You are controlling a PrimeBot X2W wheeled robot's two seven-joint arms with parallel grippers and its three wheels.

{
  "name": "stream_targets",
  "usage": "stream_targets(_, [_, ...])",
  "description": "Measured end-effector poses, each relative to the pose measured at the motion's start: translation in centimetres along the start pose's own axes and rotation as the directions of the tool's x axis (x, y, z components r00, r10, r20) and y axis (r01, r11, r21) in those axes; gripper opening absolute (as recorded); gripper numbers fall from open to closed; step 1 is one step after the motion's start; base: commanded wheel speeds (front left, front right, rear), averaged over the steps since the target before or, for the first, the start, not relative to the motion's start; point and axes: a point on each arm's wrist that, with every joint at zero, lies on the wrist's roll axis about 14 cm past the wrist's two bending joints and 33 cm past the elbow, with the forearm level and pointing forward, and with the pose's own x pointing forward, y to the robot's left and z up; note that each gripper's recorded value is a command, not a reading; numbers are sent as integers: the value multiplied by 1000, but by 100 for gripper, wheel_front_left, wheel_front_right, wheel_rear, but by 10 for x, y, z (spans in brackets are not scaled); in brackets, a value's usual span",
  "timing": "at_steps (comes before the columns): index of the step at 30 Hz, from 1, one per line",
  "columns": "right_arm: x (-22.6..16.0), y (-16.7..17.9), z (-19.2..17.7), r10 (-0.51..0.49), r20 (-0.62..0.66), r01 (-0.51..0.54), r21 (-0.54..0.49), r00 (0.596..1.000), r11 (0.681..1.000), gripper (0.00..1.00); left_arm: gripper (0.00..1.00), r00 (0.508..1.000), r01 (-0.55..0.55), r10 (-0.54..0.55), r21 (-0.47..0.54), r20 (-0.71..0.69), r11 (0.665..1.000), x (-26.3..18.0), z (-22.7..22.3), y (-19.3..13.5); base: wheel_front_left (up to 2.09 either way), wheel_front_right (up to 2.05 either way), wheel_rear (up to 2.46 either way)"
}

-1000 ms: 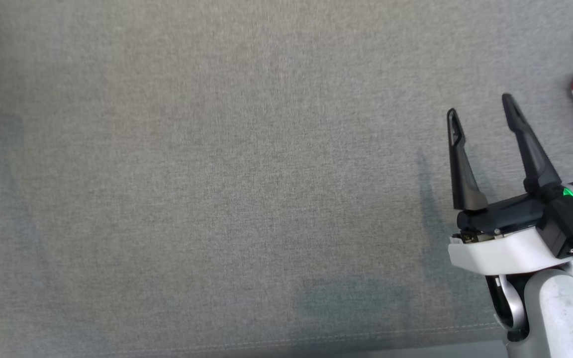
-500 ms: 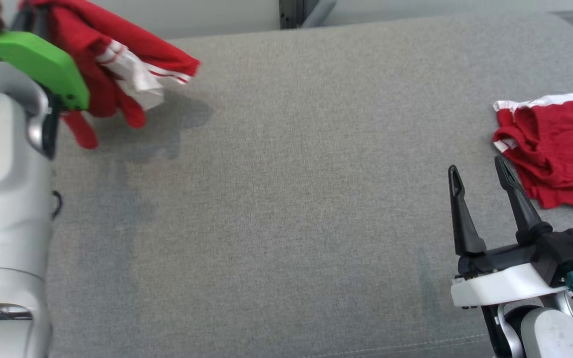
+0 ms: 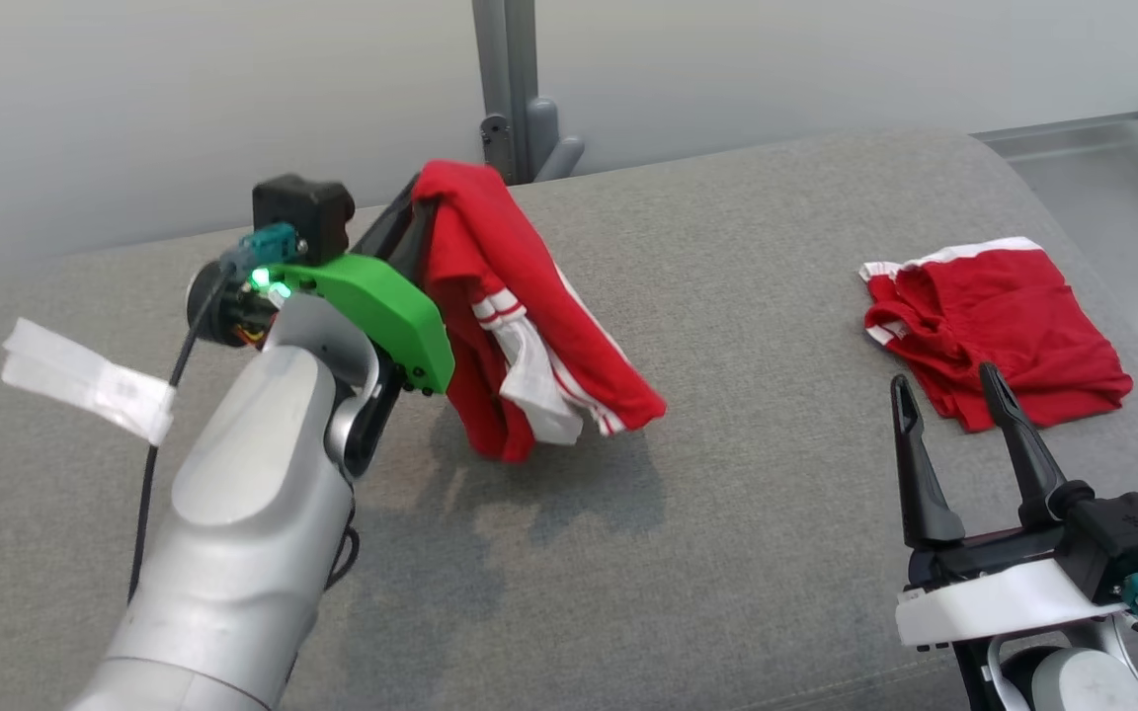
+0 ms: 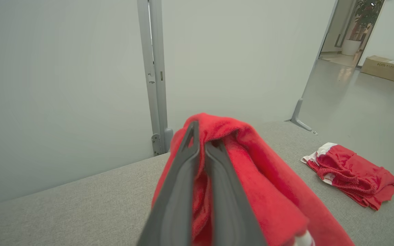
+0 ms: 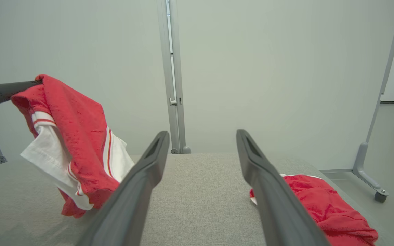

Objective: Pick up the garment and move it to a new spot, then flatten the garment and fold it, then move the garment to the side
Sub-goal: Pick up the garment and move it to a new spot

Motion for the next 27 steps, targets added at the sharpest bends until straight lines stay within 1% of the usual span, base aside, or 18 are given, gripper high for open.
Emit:
stream_targets(3, [-5,-8,0,-28,-1,28,0,1000,1000,100,0,999,8,-10,-41,-45,999,-2,-31,-10,0,0,0])
stream_targets(6, [-7,-14,-3,-46,-11,46,-2,999,999,100,0,991,-20,12,-58,-134,998,-7,-76,-10,0,0,0])
stream_targets(9, [-5,-20,-6,-64,-14,64,-5,998,998,100,0,973,-79,64,-59,-220,995,-16,-115,1,0,0,0])
stream_targets(10, [-6,-25,-9,-80,-22,80,-11,997,997,100,0,961,-115,101,-37,-259,993,-20,-133,14,0,0,0])
stream_targets(11, [-6,-29,-10,-90,-26,89,-14,996,996,100,0,956,-131,117,-34,-269,991,-22,-139,19,0,0,0])
stream_targets(12, [-7,-32,-12,-99,-32,98,-18,995,995,100,25,952,-143,129,-33,-278,989,-23,-145,23,0,0,0])
stream_targets(13, [-8,-34,-14,-107,-39,106,-20,994,994,100,64,948,-148,133,-29,-288,989,-23,-150,25,0,0,0])
stream_targets(14, [-9,-36,-16,-113,-42,113,-23,993,993,100,93,945,-151,137,-25,-296,988,-24,-154,27,0,0,0])
stream_targets(15, [-10,-39,-17,-122,-47,121,-26,991,992,100,100,944,-150,137,-19,-300,989,-25,-157,28,0,0,0])
stream_targets(21, [-11,-40,-15,-122,-40,121,-30,992,992,100,100,950,-138,142,32,-278,990,-28,-148,31,0,0,0])
stream_targets(27, [-12,-35,-9,-107,-25,107,-23,994,994,100,100,976,-133,143,70,-162,989,-34,-108,37,0,0,0])
